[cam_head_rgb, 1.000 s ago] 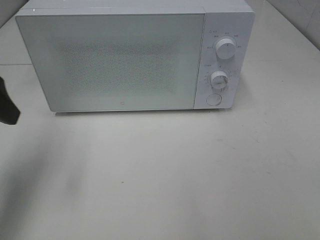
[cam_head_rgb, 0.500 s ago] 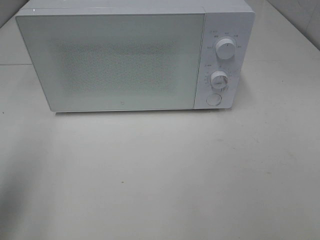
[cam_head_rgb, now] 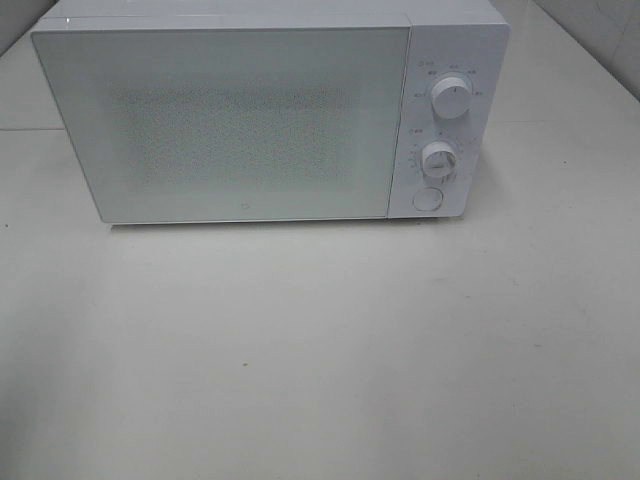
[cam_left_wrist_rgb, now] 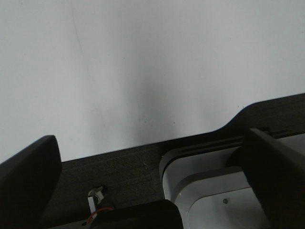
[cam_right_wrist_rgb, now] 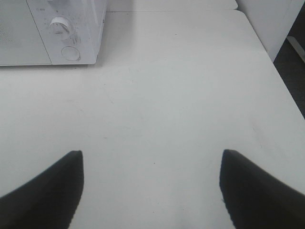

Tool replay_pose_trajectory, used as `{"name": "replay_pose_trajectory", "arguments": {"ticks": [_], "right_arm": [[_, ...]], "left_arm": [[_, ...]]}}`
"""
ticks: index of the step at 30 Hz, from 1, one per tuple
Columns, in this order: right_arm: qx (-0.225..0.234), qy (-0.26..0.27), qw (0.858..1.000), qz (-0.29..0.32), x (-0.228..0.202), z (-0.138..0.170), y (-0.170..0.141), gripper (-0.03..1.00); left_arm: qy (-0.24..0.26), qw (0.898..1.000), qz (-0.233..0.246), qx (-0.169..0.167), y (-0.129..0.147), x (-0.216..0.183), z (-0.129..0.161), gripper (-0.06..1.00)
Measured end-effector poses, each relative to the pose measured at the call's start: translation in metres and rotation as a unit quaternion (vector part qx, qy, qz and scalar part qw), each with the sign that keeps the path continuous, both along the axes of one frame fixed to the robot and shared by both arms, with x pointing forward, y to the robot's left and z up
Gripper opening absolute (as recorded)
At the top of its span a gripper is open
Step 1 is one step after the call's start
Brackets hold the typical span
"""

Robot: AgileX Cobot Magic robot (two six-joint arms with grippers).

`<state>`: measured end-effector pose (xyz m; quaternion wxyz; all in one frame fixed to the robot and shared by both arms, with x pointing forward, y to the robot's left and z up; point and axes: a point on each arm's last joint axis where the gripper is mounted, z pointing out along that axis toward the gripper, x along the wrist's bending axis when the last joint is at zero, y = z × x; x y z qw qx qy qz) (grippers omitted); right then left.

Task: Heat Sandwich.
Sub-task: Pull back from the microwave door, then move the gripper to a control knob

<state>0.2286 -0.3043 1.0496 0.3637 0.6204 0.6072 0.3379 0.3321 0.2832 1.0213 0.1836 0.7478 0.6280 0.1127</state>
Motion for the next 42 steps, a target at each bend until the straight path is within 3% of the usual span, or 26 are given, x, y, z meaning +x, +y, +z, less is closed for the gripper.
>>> {"name": "replay_pose_trajectory", "arguments": {"ticks": [10,15,21,25,31,42], "right_arm": [[0.000,0.000,1.000,0.000,0.000,0.000,0.000,0.76],[0.000,0.000,1.000,0.000,0.000,0.000,0.000,0.76],[0.000,0.000,1.000,0.000,0.000,0.000,0.000,0.76],[0.000,0.000,1.000,0.000,0.000,0.000,0.000,0.76],[0.000,0.000,1.000,0.000,0.000,0.000,0.000,0.76],[0.000,0.000,1.000,0.000,0.000,0.000,0.000,0.76]], "left_arm": [[-0.042,0.999,-0.001,0.003,0.002,-0.010,0.007,0.97],[-0.114,0.993,0.002,-0.003,0.005,-0.030,0.018,0.97],[-0.219,0.975,0.046,-0.003,0.011,-0.061,0.028,0.97],[-0.255,0.966,0.049,-0.004,0.011,-0.072,0.030,0.97],[-0.325,0.944,0.049,-0.008,0.011,-0.095,0.031,0.97],[-0.336,0.940,0.048,-0.010,0.011,-0.098,0.031,0.97]]}}
